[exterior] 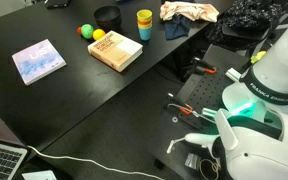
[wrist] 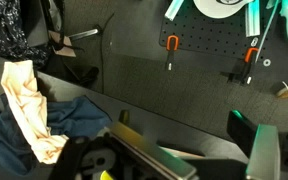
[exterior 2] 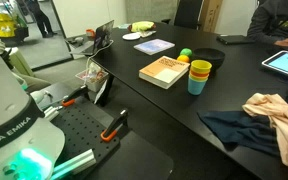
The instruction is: Remove the yellow, orange and yellow cups and put them on the table
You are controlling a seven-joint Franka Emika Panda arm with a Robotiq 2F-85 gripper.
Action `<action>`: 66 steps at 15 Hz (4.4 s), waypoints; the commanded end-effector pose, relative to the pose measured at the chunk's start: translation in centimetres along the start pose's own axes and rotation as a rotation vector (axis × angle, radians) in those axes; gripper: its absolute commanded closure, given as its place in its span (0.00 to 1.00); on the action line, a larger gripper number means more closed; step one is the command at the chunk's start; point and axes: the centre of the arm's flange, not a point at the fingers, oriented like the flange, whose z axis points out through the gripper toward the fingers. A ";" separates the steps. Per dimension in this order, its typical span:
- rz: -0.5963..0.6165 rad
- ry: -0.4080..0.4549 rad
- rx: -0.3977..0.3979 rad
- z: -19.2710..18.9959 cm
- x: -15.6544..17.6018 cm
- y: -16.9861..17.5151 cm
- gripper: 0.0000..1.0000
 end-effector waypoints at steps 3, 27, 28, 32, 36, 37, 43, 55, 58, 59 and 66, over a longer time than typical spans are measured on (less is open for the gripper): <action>0.003 0.012 -0.003 -0.5 -0.1 0.1 0.00; 0.282 0.152 -0.034 18.5 22.7 9.0 0.00; 0.285 0.162 -0.043 18.9 24.0 9.1 0.00; 0.285 0.190 -0.060 21.1 28.7 9.1 0.00; 0.293 0.177 -0.054 23.9 31.3 8.8 0.00; 0.298 0.174 -0.048 24.6 31.9 8.5 0.00; 0.293 0.165 -0.022 27.6 34.8 6.8 0.00; 0.321 0.165 0.002 28.1 35.7 7.1 0.65; 0.329 0.158 0.003 28.2 35.3 7.2 0.88; 0.329 0.157 0.004 28.2 35.2 7.2 0.95; 0.328 0.095 -0.016 26.5 34.4 7.5 0.96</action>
